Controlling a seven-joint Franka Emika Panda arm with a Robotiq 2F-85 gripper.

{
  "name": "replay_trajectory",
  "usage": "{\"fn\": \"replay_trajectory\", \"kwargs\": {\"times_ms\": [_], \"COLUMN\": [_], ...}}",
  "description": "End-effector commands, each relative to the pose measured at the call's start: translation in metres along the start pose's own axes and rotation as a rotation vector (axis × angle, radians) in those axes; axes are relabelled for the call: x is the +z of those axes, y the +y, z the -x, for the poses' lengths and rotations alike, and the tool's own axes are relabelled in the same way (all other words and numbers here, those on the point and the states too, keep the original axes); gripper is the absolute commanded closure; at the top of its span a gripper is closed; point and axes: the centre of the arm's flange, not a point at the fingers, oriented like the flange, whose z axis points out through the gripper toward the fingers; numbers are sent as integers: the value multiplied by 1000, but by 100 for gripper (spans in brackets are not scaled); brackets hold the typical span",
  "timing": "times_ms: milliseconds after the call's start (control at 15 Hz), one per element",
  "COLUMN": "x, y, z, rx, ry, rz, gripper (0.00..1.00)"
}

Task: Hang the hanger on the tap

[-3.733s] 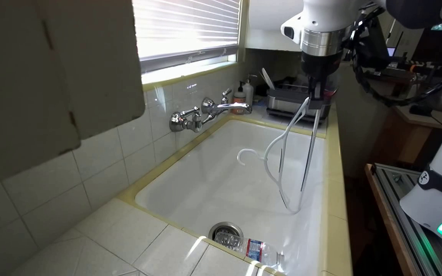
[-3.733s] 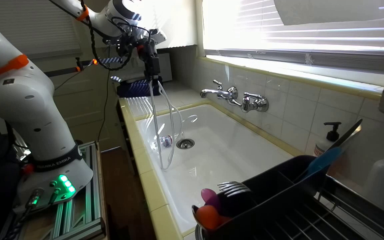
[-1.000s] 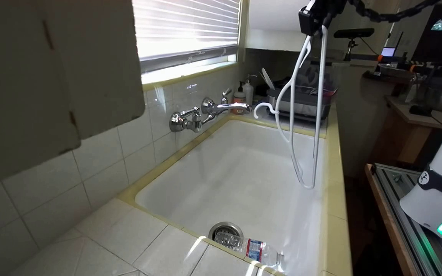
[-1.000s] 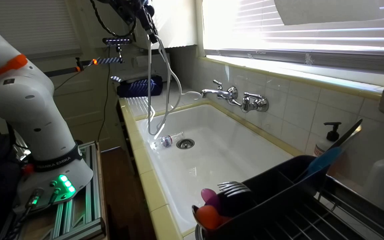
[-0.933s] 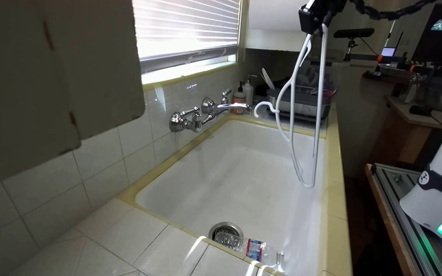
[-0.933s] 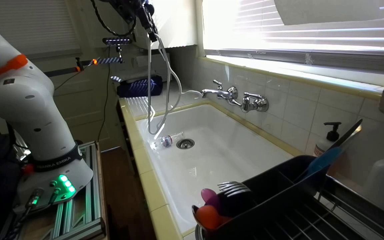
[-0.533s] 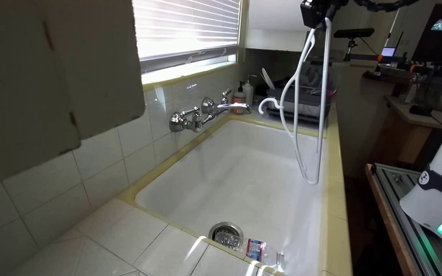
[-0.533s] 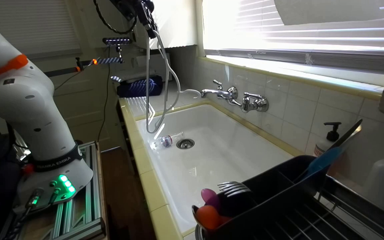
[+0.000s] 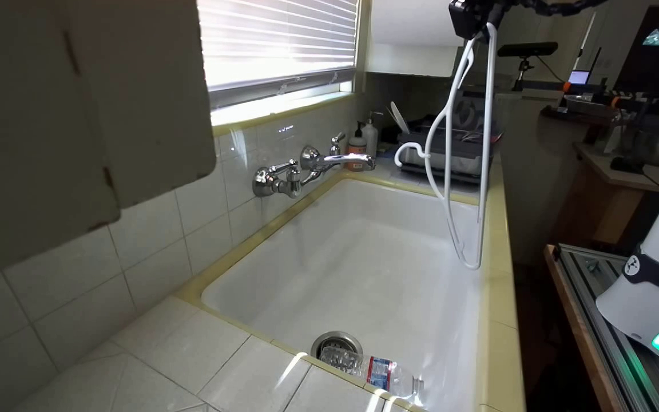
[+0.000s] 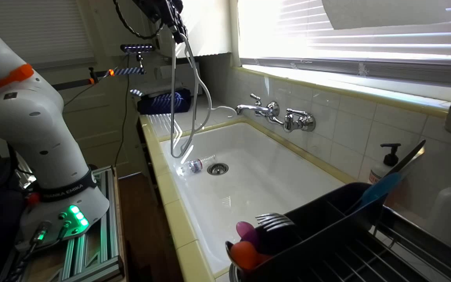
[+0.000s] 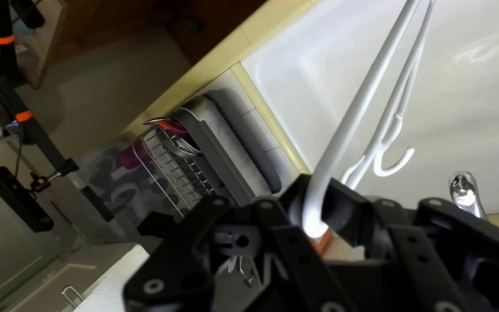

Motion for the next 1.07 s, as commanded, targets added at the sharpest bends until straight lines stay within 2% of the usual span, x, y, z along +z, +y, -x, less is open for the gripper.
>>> {"fn": "replay_trajectory", "kwargs": {"times_ms": [0,1000], "x": [-5,-16], "y": [-6,-48], "z": [-11,-39], "rx": [3,-32], "ry": [14,56], "rz": [37,51], "gripper": [98,98]}}
